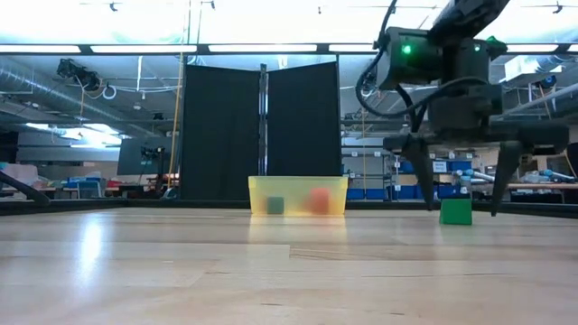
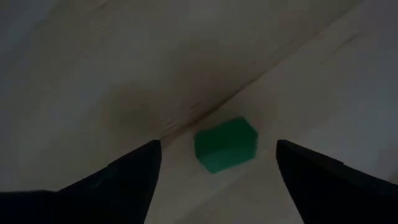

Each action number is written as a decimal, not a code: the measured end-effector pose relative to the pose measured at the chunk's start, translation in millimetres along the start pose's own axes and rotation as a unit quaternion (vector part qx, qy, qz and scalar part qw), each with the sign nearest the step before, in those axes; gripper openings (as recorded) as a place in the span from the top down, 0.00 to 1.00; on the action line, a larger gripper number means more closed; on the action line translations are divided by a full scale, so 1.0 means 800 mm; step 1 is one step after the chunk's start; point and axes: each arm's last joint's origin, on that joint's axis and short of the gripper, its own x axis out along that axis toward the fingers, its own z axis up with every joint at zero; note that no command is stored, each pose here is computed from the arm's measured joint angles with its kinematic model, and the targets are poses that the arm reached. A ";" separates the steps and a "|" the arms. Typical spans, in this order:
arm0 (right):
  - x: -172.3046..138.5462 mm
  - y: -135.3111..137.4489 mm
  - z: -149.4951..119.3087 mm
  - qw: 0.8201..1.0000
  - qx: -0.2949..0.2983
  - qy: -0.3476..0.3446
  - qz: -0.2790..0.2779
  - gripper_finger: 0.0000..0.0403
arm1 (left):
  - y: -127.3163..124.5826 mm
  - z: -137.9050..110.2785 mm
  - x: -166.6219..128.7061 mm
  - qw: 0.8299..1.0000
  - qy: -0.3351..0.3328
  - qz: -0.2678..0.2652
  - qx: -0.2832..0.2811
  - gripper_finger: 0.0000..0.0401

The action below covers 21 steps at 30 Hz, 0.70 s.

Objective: Sort blocks by size
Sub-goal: Put the green triangular block into the yellow bin

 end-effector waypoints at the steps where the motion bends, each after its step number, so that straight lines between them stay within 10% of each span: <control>1: 0.003 0.000 0.000 1.000 -0.003 0.003 0.004 0.19 | 0.000 0.000 0.000 1.000 0.000 0.000 0.000 0.46; 21: 0.021 -0.003 0.004 0.998 -0.053 0.010 0.015 0.43 | 0.002 0.000 0.000 1.000 0.002 0.005 0.004 0.46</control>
